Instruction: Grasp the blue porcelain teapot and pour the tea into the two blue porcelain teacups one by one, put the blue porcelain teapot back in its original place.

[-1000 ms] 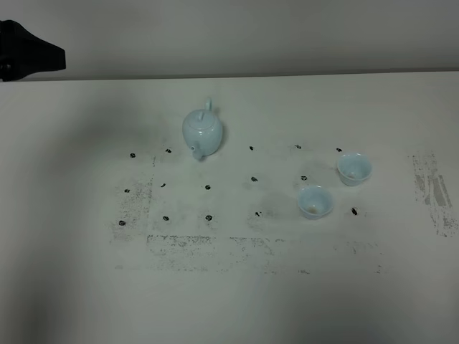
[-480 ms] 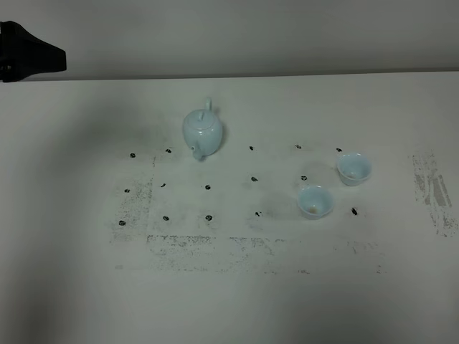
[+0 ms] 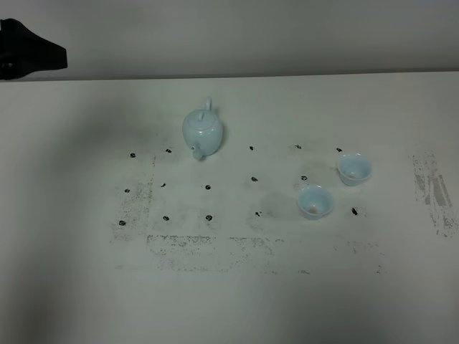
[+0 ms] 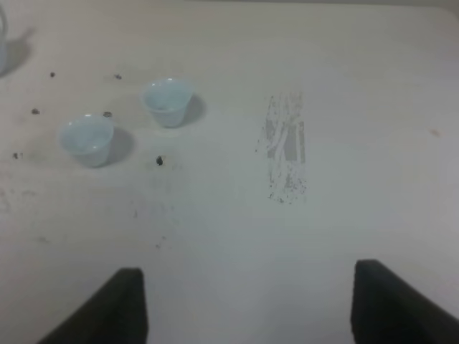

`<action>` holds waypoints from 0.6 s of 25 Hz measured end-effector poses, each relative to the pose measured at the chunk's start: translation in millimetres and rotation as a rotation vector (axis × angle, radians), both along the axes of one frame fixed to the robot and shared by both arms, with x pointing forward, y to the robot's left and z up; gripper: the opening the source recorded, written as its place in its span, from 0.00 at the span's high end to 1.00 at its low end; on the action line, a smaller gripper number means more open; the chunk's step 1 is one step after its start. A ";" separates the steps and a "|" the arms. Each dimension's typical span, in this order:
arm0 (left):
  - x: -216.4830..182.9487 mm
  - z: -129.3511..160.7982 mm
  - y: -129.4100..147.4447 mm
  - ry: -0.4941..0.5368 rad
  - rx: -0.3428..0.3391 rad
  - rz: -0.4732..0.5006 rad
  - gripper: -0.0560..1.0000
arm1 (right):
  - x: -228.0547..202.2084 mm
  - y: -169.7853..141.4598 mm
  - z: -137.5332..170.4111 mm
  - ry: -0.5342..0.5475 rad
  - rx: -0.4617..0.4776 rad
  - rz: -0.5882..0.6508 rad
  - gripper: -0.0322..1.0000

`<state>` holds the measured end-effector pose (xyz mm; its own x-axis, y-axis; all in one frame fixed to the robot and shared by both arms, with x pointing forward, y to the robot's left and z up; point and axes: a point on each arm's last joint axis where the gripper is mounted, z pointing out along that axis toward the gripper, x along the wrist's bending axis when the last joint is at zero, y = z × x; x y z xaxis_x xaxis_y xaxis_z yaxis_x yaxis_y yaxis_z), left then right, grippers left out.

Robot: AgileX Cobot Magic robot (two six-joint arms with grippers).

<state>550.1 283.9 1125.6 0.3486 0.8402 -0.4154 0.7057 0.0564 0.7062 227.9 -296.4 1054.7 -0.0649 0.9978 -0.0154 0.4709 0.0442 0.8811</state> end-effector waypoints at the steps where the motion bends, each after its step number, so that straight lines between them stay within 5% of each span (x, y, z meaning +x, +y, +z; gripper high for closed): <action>1: 0.7 0.6 -7.4 -0.012 0.001 -0.013 0.26 | 0.0 0.0 0.0 0.000 0.000 0.000 0.41; 9: 10.9 20.3 -103.2 -0.216 0.068 -0.253 0.26 | 0.0 0.0 0.0 0.000 -0.001 0.000 0.41; 15: 46.6 10.3 -167.7 -0.263 0.229 -0.397 0.26 | 0.0 0.0 0.0 0.000 -0.001 0.000 0.41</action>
